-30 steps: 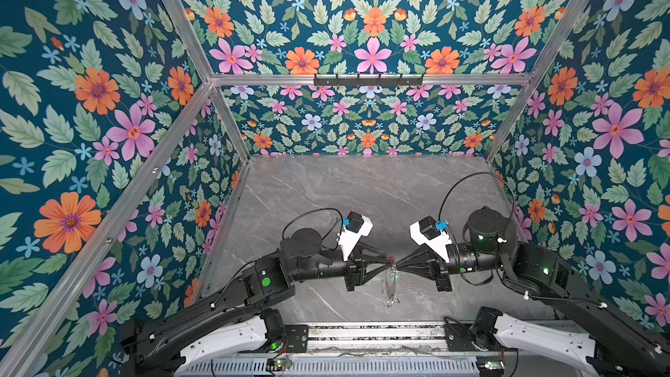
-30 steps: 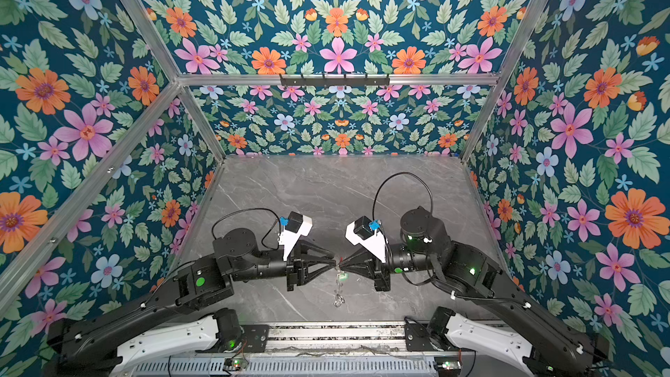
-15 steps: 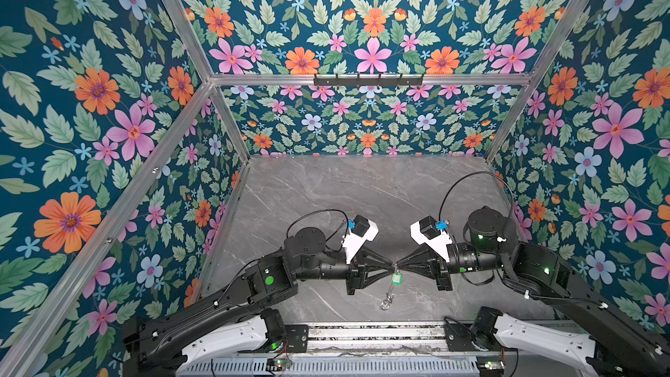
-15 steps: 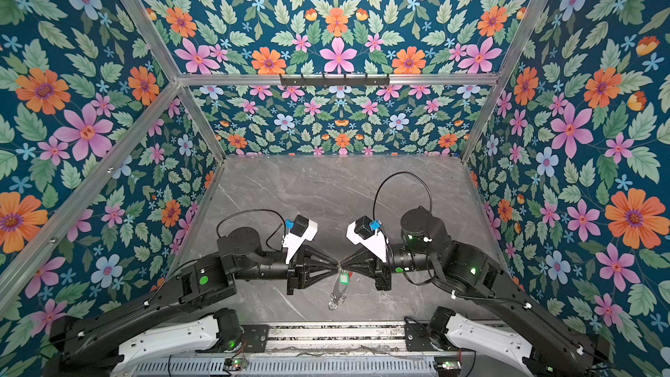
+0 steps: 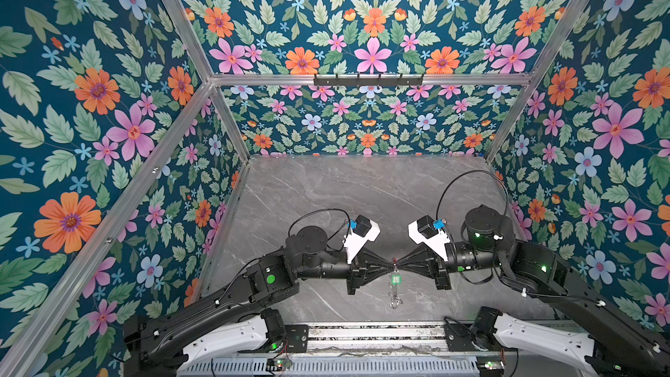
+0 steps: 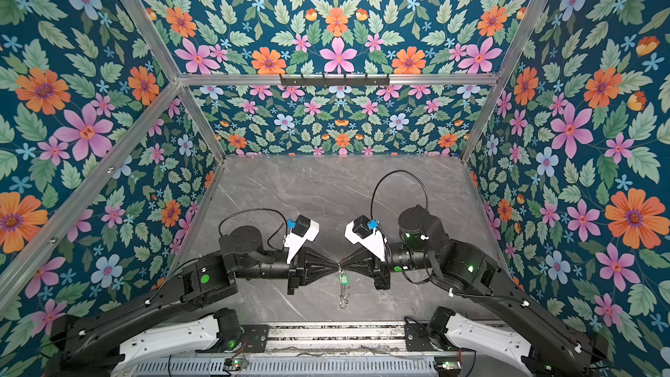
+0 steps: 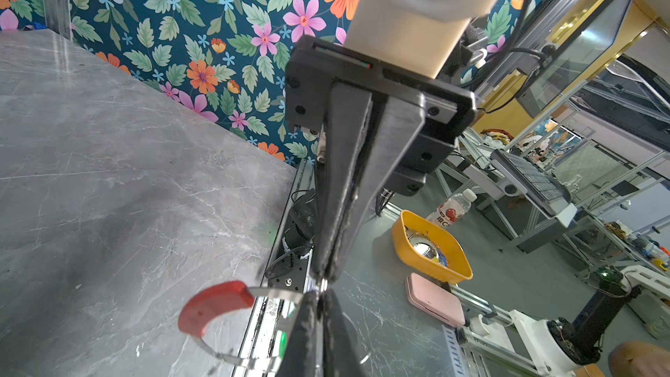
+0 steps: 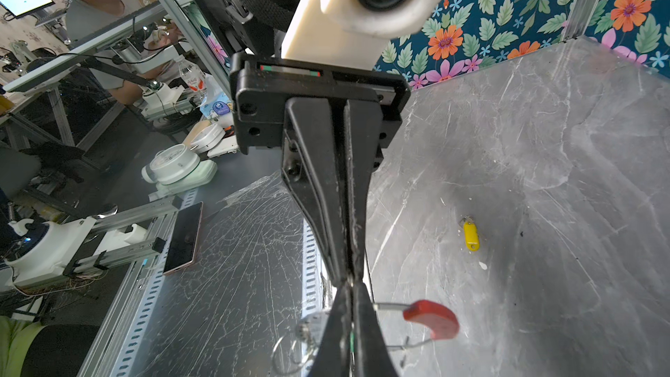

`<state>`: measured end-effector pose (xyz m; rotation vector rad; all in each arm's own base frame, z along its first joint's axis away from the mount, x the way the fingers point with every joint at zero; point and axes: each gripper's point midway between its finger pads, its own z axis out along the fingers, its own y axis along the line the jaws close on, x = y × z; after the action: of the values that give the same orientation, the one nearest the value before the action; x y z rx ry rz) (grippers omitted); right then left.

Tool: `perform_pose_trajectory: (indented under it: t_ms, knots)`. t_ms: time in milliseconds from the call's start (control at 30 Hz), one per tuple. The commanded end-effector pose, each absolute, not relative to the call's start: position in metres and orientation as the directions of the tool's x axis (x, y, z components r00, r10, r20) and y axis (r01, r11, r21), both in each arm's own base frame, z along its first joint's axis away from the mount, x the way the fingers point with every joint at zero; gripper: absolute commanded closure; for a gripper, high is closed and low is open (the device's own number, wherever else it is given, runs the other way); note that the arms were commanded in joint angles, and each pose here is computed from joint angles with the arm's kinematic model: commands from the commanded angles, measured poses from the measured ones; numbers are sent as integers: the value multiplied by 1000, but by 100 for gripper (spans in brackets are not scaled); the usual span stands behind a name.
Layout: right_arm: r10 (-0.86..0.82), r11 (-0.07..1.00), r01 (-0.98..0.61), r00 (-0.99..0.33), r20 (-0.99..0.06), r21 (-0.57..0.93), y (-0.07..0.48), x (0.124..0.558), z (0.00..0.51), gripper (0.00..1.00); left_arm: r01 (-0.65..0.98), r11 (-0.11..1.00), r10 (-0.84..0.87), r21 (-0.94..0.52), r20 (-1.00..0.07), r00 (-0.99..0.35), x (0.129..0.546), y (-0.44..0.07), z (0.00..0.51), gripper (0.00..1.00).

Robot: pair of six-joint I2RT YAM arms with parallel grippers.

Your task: Remove the keys from the keyring

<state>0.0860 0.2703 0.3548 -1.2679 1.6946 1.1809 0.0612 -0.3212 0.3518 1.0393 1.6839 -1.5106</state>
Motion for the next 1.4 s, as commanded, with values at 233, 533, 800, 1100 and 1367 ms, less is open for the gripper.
perform_pose_trajectory:
  t_ms: [233,533,800,1100,1367]
  knots:
    - [-287,90,-966,-257,-923,241,275,88,364,100,886,-17,79,-463,-884,-461,60,-323,363,100]
    - [-21,256,-941,-235,-972,222,263,117,393,62,901,124,-192,-416,-901,-389,95,-304,379,100]
    - [122,381,-892,-214,-969,245,243,135,385,59,831,392,-274,-396,-912,-305,142,-294,369,100]
    - [78,419,-878,-218,-973,230,245,143,351,59,787,529,-237,-318,-946,-222,158,-307,359,100]
    - [90,447,-865,-208,-974,226,239,145,335,58,789,559,-225,-255,-963,-151,159,-314,356,100]
